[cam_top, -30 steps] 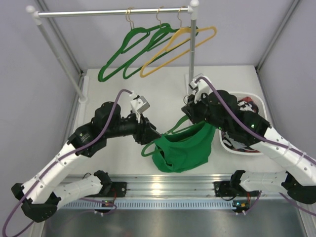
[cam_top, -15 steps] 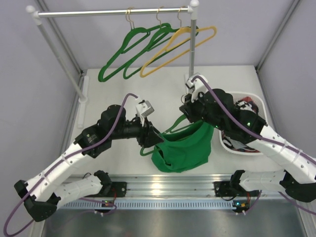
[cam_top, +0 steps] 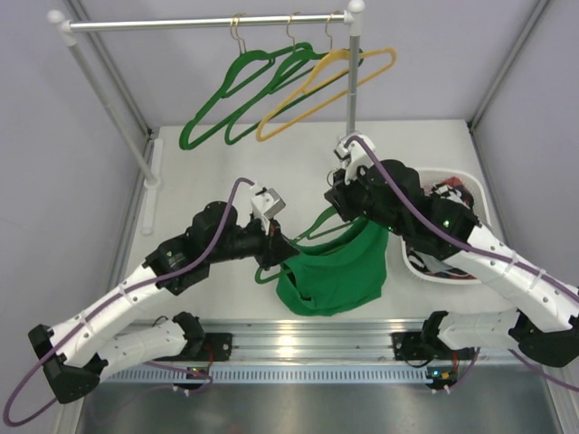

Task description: Place the tank top on the hanger

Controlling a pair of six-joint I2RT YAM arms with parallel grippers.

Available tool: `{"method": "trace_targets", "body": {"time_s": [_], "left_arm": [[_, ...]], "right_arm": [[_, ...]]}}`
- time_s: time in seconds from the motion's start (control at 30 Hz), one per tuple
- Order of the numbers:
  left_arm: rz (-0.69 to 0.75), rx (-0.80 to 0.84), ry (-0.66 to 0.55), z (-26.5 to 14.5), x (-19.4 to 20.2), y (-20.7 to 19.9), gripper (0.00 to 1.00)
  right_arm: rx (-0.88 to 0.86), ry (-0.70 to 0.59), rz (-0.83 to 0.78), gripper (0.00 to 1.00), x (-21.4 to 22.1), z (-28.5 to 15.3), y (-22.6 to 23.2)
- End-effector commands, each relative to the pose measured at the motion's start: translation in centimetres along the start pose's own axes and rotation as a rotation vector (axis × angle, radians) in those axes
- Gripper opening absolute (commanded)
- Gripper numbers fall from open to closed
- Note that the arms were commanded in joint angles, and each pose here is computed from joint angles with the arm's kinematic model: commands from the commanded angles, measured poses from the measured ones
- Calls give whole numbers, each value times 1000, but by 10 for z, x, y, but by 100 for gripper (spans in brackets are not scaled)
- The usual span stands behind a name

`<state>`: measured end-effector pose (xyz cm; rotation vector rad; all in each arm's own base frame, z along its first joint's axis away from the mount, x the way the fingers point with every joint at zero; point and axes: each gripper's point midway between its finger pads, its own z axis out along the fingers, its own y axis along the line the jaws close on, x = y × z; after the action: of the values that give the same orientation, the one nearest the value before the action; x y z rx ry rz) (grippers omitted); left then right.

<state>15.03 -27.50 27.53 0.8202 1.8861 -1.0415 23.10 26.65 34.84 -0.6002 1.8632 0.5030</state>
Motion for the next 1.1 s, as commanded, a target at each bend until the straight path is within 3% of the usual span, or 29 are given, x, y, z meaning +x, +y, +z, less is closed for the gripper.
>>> {"method": "trace_targets", "body": {"time_s": [0.0, 0.07, 0.2, 0.27, 0.67, 0.8, 1.07], "left_arm": [[-22, -175, -120, -3, -23, 28, 0], [-32, -246, -122, -5, -22, 40, 0], [-42, -354, -125, -9, -19, 59, 0], [-41, -396, -124, -10, -16, 68, 0], [-76, -594, -108, -11, 20, 115, 0], [-138, -654, -79, -11, 42, 135, 0], [-326, -749, -153, -34, 42, 195, 0]], "right_arm": [[-23, -110, 52, 6, -34, -3, 4], [-12, -105, 56, 14, -32, 0, 3], [-1, -106, 59, 42, -30, 5, 2], [7, -102, 58, 48, -30, 7, 0], [51, -131, 70, 52, -36, -5, -12], [62, -139, 73, 52, -36, -12, -17], [64, -152, 86, 52, -34, -21, -21]]}}
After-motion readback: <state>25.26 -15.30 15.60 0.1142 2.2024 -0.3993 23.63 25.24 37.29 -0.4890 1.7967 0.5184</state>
